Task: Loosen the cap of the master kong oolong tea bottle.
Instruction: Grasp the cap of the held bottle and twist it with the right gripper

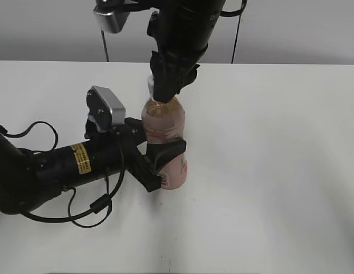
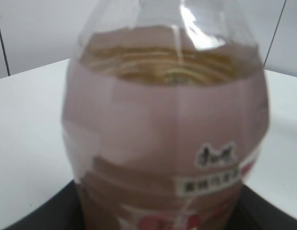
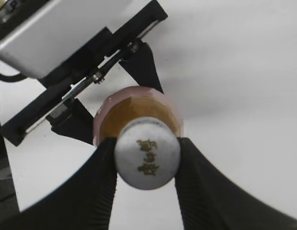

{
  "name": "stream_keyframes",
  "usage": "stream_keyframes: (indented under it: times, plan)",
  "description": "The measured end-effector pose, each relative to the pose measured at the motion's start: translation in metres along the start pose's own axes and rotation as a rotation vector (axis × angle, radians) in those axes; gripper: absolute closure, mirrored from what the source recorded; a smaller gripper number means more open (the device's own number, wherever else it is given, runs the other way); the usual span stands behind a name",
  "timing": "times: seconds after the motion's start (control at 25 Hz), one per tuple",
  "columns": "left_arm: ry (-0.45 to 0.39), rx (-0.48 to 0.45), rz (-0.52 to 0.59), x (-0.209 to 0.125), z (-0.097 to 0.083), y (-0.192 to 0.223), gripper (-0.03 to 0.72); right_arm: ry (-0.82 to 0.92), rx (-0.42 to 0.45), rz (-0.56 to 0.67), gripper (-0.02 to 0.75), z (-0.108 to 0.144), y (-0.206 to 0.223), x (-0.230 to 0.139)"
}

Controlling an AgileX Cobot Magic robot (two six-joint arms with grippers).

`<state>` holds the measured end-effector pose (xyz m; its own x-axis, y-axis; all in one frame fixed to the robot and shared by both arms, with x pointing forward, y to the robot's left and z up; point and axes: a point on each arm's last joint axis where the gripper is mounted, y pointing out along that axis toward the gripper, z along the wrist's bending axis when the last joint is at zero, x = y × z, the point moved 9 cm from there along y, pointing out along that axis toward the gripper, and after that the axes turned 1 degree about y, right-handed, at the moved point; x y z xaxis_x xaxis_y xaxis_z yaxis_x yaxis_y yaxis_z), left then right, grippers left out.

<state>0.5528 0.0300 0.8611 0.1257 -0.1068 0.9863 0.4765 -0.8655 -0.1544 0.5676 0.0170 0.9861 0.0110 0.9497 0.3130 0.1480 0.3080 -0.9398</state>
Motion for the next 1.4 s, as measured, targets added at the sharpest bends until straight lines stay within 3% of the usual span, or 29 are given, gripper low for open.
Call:
stream_keyframes:
  times: [0.16, 0.36, 0.56, 0.84, 0.96, 1.12, 1.24, 1.4]
  plan:
    - [0.005, -0.001, -0.001, 0.0, 0.0, 0.0, 0.306, -0.093, 0.002, -0.002, 0.456, 0.0, 0.0, 0.0]
    - [0.005, -0.001, -0.001, 0.0, 0.0, 0.0, 0.306, -0.081, 0.0, -0.002, 0.451, 0.0, 0.0, 0.0]
    - [0.002, 0.001, -0.001, 0.0, 0.0, 0.0, 0.306, 0.003, -0.004, 0.004, 0.328, -0.001, 0.0, 0.0]
    - [0.0, 0.002, -0.001, 0.0, 0.0, 0.0, 0.306, 0.309, -0.03, -0.031, 0.171, -0.007, -0.011, 0.008]
    - [0.0, 0.002, -0.001, 0.0, 0.0, 0.0, 0.306, 0.49, -0.051, -0.089, 0.161, -0.014, -0.026, 0.02]
    - [0.0, 0.002, -0.001, 0.0, 0.0, 0.0, 0.306, 0.909, -0.078, -0.146, 0.16, -0.025, -0.041, 0.026]
    - [0.0, 0.003, -0.001, 0.0, 0.0, 0.0, 0.306, 1.041, -0.082, -0.151, 0.16, -0.027, -0.042, 0.025]
    - [-0.001, 0.003, -0.001, 0.0, 0.001, 0.0, 0.306, 1.087, -0.065, -0.124, 0.16, -0.022, -0.034, 0.021]
